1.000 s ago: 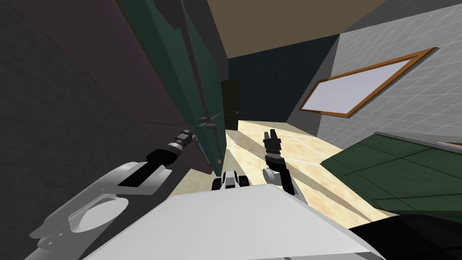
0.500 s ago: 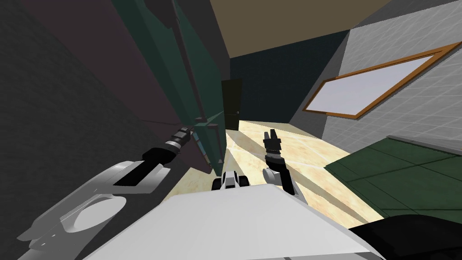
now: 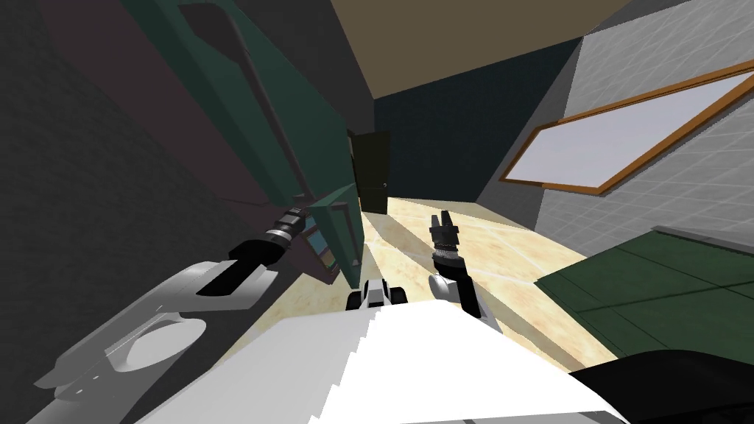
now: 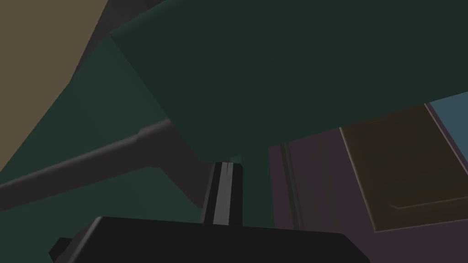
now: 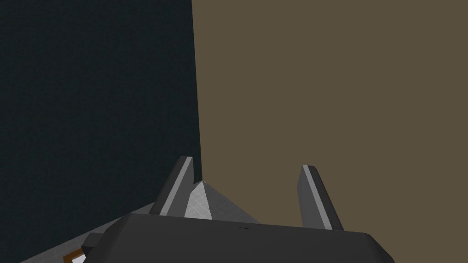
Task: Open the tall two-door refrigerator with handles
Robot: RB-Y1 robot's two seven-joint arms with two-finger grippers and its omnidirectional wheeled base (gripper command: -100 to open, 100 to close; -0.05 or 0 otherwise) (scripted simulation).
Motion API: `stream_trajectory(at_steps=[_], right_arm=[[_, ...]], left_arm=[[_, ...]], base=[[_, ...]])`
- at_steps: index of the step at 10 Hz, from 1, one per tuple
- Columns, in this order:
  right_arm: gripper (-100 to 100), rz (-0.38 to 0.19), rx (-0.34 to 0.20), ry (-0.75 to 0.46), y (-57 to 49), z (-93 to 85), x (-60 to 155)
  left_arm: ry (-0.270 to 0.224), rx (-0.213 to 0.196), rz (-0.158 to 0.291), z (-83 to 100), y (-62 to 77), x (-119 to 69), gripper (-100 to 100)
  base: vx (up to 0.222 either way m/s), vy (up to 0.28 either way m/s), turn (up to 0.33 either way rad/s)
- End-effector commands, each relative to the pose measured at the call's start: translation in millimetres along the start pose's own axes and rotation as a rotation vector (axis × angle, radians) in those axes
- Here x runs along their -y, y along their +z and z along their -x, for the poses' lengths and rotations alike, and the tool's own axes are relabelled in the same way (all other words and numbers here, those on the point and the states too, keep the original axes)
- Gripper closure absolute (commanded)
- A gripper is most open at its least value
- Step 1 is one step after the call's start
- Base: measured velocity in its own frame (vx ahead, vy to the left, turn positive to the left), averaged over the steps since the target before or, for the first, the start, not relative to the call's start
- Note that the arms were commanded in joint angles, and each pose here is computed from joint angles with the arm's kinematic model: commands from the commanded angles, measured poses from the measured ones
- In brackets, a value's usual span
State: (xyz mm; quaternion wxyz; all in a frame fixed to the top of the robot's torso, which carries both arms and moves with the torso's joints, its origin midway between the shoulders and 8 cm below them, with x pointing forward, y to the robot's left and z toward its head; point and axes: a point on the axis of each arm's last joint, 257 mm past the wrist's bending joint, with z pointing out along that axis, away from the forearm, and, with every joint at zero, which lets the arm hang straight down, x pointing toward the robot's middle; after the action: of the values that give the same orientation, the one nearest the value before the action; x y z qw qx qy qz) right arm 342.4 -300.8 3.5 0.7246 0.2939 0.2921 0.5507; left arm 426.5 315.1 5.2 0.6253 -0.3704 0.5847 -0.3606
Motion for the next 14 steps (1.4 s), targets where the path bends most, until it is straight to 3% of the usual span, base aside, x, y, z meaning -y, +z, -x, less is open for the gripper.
stream_trajectory(at_steps=[1, 4, 6, 7, 9, 14], right_arm=[[0, 0.0, 0.0, 0.0, 0.0, 0.0, 0.0], [0, 0.0, 0.0, 0.0, 0.0, 0.1, 0.0], [0, 0.0, 0.0, 0.0, 0.0, 0.1, 0.0], [0, 0.0, 0.0, -0.001, 0.0, 0.1, 0.0], [0, 0.0, 0.0, -0.001, 0.0, 0.2, 0.1], [0, 0.0, 0.0, -0.001, 0.0, 0.1, 0.0]], left_arm=[[-0.002, 0.04, 0.046, 14.6, 1.9, -17.4, 100], [0.001, 0.116, 0.083, 41.0, 4.0, -30.1, 100], [0.003, 0.115, 0.063, 42.1, 3.8, -23.8, 100], [0.002, 0.123, 0.087, 44.9, 6.5, -35.0, -100], [-0.006, 0.139, 0.111, 50.3, 9.7, -47.4, -100], [-0.013, 0.164, 0.13, 58.0, 8.5, -51.6, -100]], base=[[-0.013, -0.265, 0.014], [-0.011, -0.305, 0.064], [0.002, -0.203, 0.04], [-0.025, -0.06, 0.028], [0.009, -0.092, 0.014], [0.053, -0.164, -0.005]])
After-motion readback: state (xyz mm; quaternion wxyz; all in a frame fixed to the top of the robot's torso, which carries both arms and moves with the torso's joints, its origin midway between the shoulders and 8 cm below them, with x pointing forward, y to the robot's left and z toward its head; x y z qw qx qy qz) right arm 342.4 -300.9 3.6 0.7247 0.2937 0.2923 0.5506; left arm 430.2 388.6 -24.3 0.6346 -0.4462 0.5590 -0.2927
